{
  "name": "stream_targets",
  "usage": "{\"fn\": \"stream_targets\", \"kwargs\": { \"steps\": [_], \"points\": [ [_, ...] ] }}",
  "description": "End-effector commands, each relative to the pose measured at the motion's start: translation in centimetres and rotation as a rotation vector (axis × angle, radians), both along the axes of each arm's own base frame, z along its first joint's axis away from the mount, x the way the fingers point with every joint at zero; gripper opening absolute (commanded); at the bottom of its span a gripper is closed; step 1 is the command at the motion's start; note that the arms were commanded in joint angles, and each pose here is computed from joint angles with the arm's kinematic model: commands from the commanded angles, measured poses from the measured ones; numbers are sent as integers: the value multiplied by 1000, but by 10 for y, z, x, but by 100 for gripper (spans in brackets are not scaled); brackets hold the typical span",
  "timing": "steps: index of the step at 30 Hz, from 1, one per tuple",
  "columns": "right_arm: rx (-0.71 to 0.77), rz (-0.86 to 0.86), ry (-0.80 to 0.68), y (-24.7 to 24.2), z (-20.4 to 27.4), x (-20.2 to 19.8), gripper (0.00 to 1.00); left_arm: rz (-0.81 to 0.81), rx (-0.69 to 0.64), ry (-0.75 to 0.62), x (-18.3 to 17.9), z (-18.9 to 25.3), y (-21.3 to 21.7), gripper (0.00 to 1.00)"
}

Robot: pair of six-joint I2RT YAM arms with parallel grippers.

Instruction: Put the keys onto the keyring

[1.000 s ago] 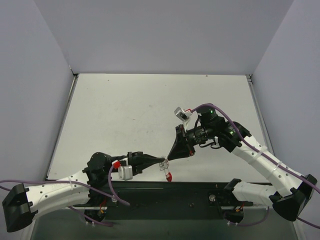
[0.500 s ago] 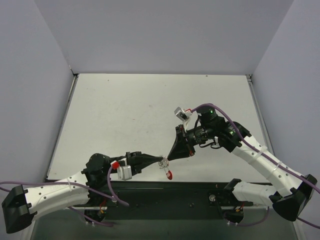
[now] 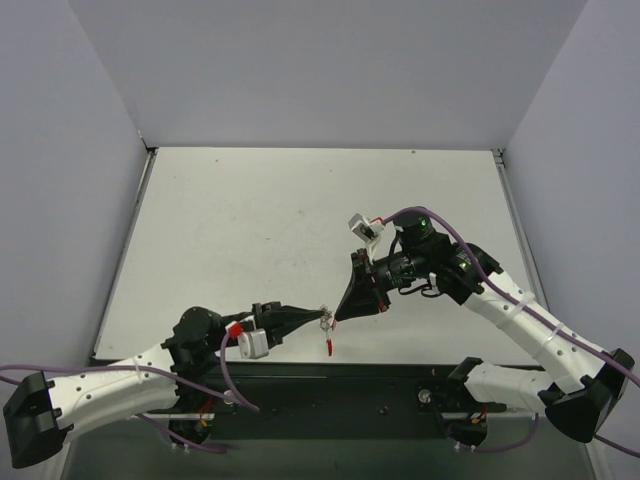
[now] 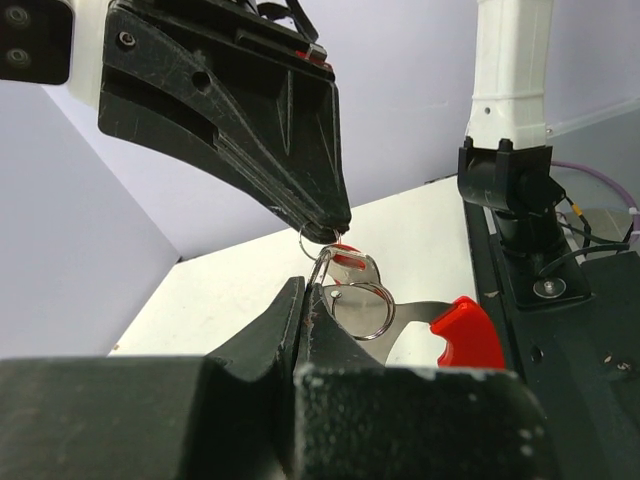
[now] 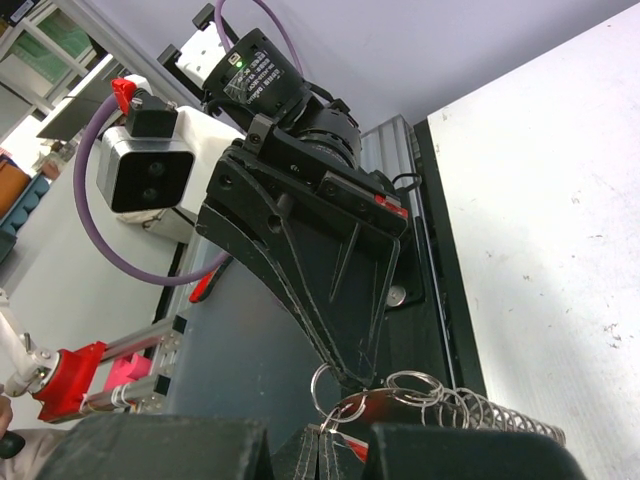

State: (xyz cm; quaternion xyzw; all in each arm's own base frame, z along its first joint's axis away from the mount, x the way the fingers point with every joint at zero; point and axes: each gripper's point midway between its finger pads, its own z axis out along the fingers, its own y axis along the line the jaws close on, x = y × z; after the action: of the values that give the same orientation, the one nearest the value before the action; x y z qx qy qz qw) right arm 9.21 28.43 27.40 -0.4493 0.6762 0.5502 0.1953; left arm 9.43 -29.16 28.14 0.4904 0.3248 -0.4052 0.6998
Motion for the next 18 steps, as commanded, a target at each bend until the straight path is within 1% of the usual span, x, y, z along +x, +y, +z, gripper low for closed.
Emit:
{"fn": "stream_targets", "kwargs": {
  "steps": [1,10,18],
  "points": [
    [78,54,-42,2,25,-8,0,53,-23,-23,10,10,1,0],
    [71,45,-32,4,26,-6,0,95,27,-9,23,5,-6,0],
    [56,34,-24,7,22,-2,0,109,42,-11,29,7,-13,0]
  ]
}}
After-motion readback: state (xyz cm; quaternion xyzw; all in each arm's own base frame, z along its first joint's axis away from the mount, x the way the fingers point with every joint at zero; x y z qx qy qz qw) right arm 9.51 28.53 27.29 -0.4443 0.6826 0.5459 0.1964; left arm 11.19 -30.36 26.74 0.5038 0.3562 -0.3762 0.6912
